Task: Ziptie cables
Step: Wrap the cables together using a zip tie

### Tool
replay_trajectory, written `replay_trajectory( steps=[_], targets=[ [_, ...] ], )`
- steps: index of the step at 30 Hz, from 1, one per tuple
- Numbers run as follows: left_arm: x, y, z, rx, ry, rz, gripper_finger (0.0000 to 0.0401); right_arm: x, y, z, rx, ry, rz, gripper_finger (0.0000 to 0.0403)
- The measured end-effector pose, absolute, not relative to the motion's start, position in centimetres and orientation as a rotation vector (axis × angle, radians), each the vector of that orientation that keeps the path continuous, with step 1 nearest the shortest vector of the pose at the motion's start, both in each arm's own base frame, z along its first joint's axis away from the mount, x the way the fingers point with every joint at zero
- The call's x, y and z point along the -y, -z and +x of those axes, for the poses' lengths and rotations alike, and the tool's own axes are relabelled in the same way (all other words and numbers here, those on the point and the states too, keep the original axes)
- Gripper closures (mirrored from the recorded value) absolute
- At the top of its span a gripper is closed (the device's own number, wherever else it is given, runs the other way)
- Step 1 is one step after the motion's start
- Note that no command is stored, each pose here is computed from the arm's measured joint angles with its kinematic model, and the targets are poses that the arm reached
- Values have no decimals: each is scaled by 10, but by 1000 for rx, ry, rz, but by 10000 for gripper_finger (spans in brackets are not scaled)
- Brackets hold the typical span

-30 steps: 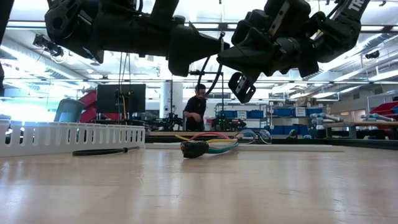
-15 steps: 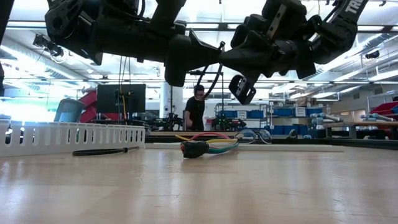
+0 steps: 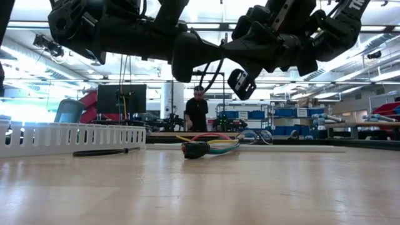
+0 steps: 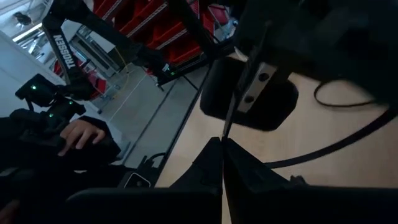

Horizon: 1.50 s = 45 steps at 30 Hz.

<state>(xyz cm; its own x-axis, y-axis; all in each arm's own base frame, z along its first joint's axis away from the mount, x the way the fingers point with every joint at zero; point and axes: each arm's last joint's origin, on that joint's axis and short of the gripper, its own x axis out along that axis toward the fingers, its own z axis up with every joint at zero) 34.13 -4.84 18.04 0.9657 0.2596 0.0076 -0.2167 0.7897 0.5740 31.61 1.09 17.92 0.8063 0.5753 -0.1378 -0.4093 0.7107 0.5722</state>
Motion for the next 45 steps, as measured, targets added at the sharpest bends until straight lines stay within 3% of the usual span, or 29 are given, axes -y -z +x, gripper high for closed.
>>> replay_trajectory(
  steps=[45],
  targets=[
    [60,-186,345,-37,-177,657,401,-16,-178,318,-382,-580,575,403]
  ],
)
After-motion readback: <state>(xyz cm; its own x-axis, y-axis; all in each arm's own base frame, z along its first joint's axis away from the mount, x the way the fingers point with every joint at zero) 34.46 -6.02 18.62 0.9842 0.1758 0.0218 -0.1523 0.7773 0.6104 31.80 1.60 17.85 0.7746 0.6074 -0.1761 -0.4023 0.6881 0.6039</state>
